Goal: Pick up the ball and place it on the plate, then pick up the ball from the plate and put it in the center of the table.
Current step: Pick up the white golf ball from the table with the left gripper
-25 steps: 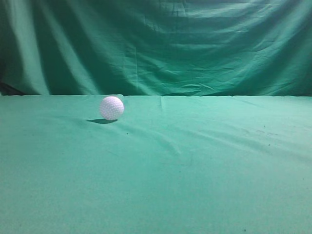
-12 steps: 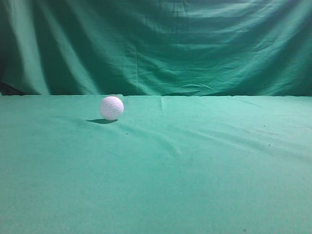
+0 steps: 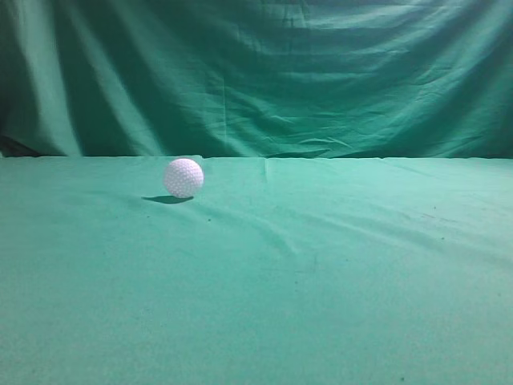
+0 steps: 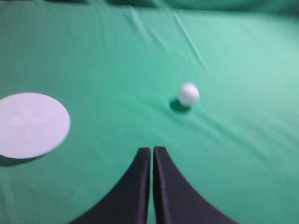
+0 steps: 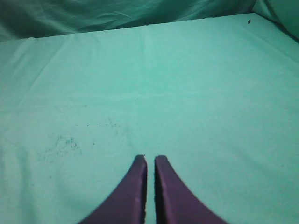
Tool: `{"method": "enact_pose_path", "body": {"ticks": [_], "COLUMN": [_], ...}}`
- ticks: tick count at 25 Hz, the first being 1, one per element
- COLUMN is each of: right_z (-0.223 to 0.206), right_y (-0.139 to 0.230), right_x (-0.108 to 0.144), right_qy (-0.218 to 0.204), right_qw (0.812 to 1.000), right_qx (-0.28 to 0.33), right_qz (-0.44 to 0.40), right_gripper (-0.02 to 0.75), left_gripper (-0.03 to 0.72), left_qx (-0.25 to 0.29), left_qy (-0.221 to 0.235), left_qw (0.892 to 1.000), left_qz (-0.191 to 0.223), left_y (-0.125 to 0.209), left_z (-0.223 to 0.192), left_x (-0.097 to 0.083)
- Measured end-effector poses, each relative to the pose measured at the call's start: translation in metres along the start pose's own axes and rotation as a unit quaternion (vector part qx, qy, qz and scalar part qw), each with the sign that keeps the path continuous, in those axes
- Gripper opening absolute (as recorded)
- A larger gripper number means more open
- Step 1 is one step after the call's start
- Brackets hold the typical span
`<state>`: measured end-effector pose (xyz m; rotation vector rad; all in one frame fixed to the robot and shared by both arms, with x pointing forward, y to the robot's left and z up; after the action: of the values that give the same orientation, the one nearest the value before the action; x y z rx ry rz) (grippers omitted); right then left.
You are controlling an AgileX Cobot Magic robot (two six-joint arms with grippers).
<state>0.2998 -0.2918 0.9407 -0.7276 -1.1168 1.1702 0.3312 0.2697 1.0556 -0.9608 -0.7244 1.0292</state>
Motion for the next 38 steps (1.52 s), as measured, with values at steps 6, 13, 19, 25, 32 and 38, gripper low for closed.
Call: {"method": "enact_pose_path", "body": {"ticks": [6,13,19,25,32,38], "right_z": [0.0,0.0,0.0,0.0,0.0,0.0], "right_y": [0.0,0.0,0.0,0.0,0.0,0.0], "right_x": [0.0,0.0,0.0,0.0,0.0,0.0], "right_qy": [0.0,0.0,0.0,0.0,0.0,0.0], "right_qw": [1.0,1.0,1.0,1.0,1.0,1.0], "right_qx": [0.0,0.0,0.0,0.0,0.0,0.0], "right_qz": [0.0,0.0,0.0,0.0,0.0,0.0], "right_gripper": [0.046,0.046,0.046,0.046,0.046,0.046], "left_gripper": [0.0,0.0,0.0,0.0,0.0,0.162], "left_qx": [0.109,0.121,0.141,0.191,0.254,0.287], "left_qy": [0.083,0.154,0.216,0.203,0.193,0.169], "left_qw": [0.988,0.978,0.958,0.941,0.926,0.919], "left_qz": [-0.071,-0.071,-0.124,-0.191,-0.2,-0.212], "left_y": [-0.021,-0.056,-0.07,-0.075,-0.082,-0.078], "left_z": [-0.023,-0.067,-0.113,-0.172,-0.245,-0.297], "left_x": [-0.003,-0.004,-0.033,-0.057,-0.067,-0.068]}}
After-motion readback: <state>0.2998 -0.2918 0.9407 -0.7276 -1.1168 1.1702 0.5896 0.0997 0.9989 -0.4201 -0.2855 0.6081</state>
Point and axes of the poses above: a point on each arm's last joint axis where the gripper is mounted, z pointing back along that axis away from the gripper, x along the wrist's bending axis when the last joint is at zero, y = z × x, the point moved 1 cm from there along -z, pointing out along that axis toward the gripper, and after that the axes turned 14 degrees about -z, right-handed, at the moved point
